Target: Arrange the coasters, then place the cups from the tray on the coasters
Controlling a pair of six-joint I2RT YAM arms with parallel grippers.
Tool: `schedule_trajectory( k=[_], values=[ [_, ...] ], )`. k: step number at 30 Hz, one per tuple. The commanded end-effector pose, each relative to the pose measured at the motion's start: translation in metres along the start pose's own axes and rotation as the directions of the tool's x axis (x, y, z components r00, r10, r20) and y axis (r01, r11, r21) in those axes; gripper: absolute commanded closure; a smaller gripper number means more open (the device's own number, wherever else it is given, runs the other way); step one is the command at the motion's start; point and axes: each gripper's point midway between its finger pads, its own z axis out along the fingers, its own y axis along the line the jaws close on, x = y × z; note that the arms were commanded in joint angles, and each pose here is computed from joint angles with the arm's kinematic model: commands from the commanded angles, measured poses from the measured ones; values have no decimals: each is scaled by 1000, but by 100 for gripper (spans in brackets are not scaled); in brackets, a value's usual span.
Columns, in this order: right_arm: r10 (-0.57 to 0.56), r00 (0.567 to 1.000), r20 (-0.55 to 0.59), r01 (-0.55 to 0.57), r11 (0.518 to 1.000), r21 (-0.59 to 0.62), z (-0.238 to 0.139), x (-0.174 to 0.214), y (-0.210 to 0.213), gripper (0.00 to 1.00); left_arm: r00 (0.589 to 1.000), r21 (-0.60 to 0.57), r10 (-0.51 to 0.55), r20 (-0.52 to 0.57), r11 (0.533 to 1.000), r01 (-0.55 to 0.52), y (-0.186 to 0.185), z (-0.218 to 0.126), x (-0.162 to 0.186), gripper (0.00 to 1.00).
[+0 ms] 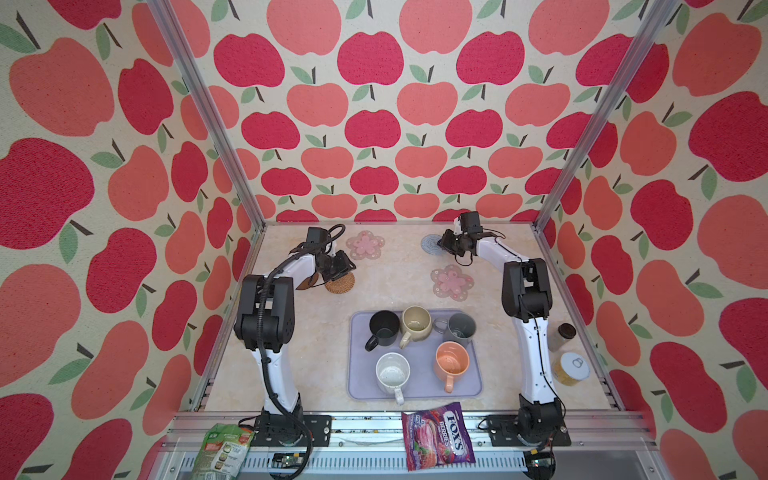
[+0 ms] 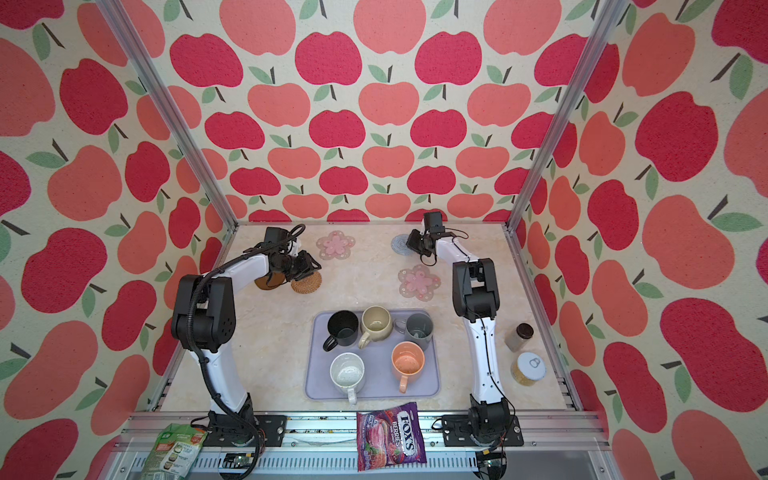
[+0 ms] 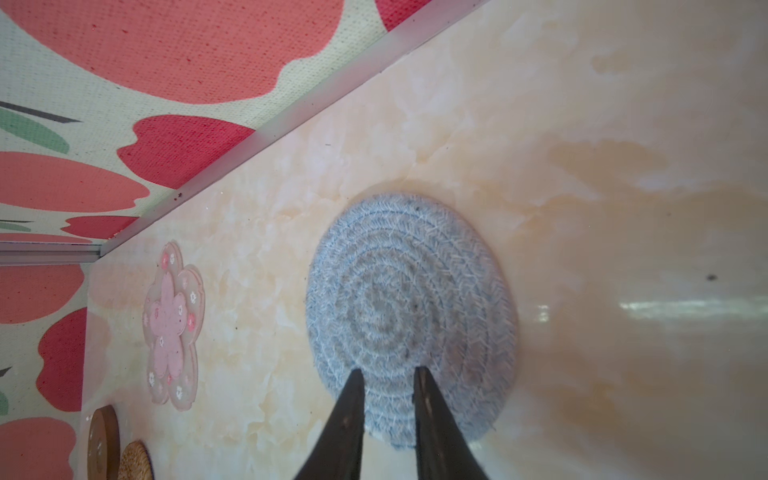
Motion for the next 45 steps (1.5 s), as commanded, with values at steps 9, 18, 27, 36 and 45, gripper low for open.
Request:
schedule_trajectory(
  k=[9,18,27,36,45],
  values=[
    [50,996,-77,-48,998,27,36,33,-8,79,1000,29,-8,21,1000,8,1,3,-16,58],
    [-26,991,-132,34,998,55,39,59,6,79,1000,34,-18,22,999,17,2,1,-15,58],
    [5,996,-93,-4,1000,15,31,45,16,65,1000,32,-23,21,999,22,4,-3,-13,58],
    [32,998,60,-23,988,-151,-29,-11,66,50,1000,80,15,13,997,-16,-16,-12,-11,58],
    [14,998,56,-5,986,-165,-94,4,62,44,990,123,128,-64,985,-120,-60,1,15,57]
  ],
)
